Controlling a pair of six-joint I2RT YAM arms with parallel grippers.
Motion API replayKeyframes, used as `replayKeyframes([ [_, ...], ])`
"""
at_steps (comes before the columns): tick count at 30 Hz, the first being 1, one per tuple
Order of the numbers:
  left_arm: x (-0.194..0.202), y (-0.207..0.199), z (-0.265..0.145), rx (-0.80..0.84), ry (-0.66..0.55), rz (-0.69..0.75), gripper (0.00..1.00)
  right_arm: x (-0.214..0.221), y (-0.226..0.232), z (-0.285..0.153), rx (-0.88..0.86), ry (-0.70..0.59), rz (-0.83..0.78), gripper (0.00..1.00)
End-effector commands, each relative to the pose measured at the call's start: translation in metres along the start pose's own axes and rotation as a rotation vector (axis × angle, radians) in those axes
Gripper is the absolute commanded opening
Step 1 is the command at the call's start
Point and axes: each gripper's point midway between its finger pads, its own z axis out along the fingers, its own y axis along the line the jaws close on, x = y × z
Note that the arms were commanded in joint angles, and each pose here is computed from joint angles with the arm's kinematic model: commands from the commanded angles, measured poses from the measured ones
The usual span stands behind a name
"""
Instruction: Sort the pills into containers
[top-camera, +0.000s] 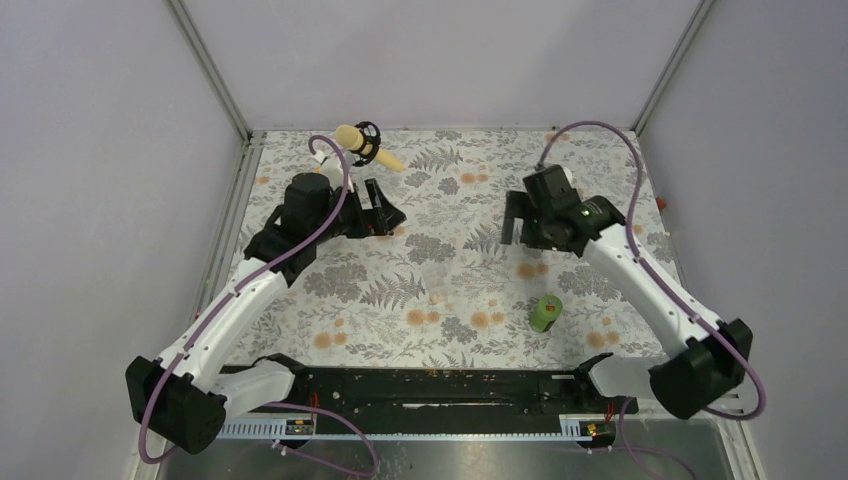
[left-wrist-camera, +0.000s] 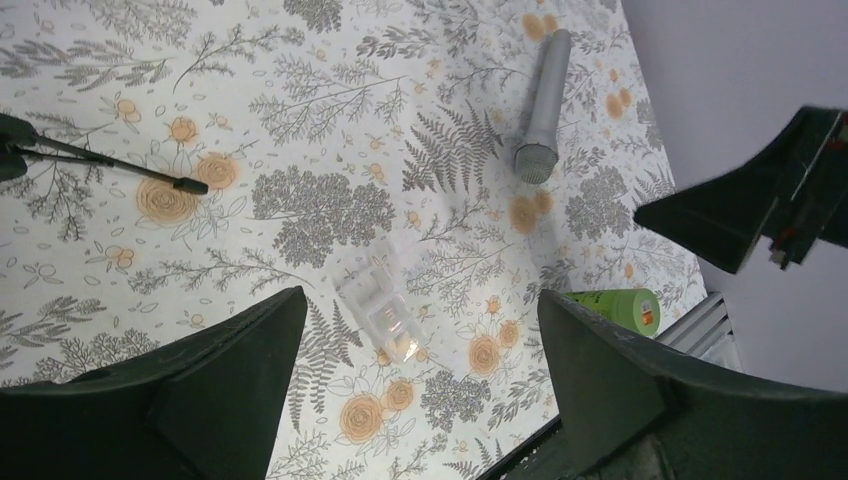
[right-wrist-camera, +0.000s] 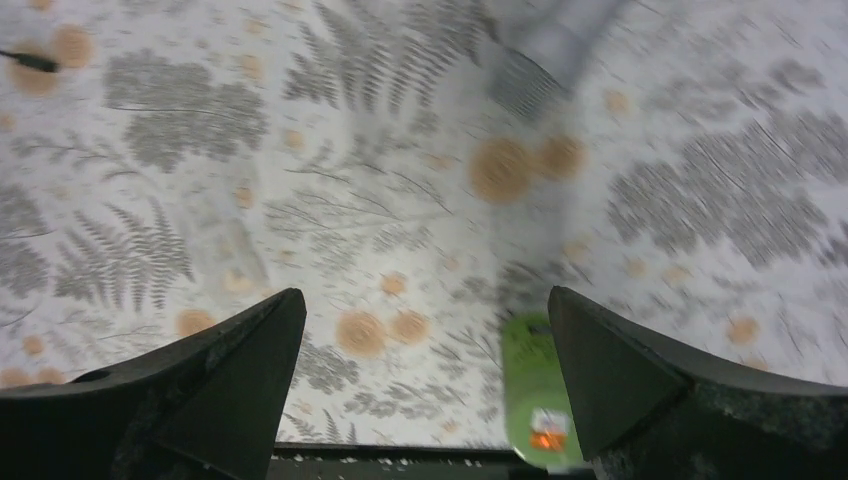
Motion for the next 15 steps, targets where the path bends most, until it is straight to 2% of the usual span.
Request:
replayKeyframes([
  [1,-0.026,-0.014,-0.006,0.052,-0.097,0.048,0.88,0.059,-0.081,-0.042,0.36,0.138,0.071,0.99],
  [5,-0.021,-0.011,-0.004,0.046,-0.09,0.043,0.88,0.111,-0.085,-0.046,0.319,0.255,0.155,0.99],
  [8,-0.014,-0.007,-0.003,0.043,-0.083,0.037,0.88,0.135,-0.088,-0.044,0.314,0.301,0.191,0.99],
  [11,-0.01,-0.004,-0.003,0.04,-0.082,0.027,0.88,0.144,-0.087,-0.04,0.305,0.324,0.209,0.99],
  [15,-0.007,-0.003,-0.003,0.045,-0.085,0.019,0.88,0.143,-0.08,-0.029,0.283,0.319,0.224,0.9],
])
